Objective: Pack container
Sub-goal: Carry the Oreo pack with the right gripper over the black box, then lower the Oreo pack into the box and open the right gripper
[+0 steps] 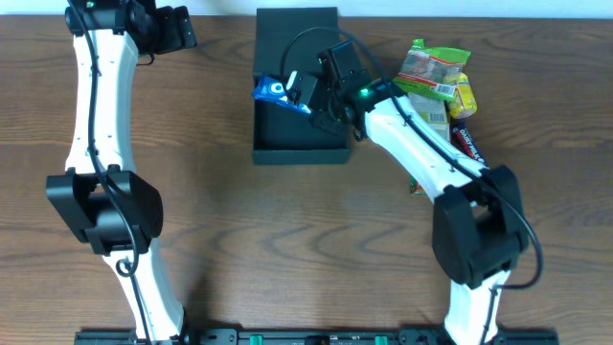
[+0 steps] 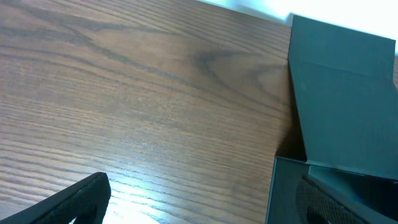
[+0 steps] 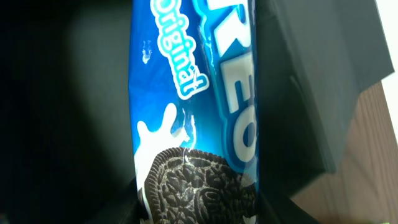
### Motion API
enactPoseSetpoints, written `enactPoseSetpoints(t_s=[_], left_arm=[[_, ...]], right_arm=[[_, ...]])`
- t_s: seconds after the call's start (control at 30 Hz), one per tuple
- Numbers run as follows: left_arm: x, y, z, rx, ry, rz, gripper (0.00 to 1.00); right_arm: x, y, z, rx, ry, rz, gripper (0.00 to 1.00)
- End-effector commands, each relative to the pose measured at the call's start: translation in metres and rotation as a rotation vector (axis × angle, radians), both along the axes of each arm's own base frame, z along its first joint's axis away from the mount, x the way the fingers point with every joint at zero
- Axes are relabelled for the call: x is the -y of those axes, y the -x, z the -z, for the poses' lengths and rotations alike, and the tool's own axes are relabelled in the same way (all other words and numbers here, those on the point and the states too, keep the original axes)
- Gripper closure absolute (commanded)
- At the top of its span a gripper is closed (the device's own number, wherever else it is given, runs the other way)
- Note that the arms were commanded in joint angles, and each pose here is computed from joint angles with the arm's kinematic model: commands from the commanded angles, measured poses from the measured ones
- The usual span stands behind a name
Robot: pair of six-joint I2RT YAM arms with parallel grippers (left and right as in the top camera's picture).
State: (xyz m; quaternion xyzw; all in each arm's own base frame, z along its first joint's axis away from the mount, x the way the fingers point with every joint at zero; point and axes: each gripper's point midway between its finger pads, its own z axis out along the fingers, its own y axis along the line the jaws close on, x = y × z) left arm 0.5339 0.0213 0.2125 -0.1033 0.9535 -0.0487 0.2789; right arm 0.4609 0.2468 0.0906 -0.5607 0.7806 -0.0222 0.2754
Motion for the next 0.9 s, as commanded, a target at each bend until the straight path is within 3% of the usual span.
enactPoseSetpoints(t_s=[0.0,0.23,0.3,0.37,0.47,0.73,0.87], left_arm=[[-0.001,-0.002,0.011,-0.024,-0.003,0.005,0.04],[-0.001,-0.002,0.011,-0.023,-0.002,0.004,0.05],[-0.001,-0.002,0.011,-0.023,-0.002,0.004,0.05],[-0.001,-0.002,0.011,-0.023,-0.002,0.004,0.05],[-0.001,-0.002,0.011,-0.023,-0.002,0.004,0.05],[-0.001,-0.001,0.011,-0.026,-0.002,0.004,0.05],[-0.001,-0.001,0.011,-0.026,-0.002,0.004,0.05]], right_arm=[[0.003,-0.009,0.010,0.037,0.051,-0.043,0.84],[-0.006,-0.019,0.004,0.086,0.017,-0.050,0.74],[-0.006,-0.020,0.005,0.087,0.017,-0.048,0.67],[-0.005,-0.020,0.007,0.082,0.019,-0.048,0.52],[-0.006,-0.021,0.007,0.085,0.017,-0.047,0.01],[0.009,-0.054,-0.016,0.237,0.023,0.165,0.01],[-0.004,-0.039,-0.028,0.204,-0.017,0.138,0.01]])
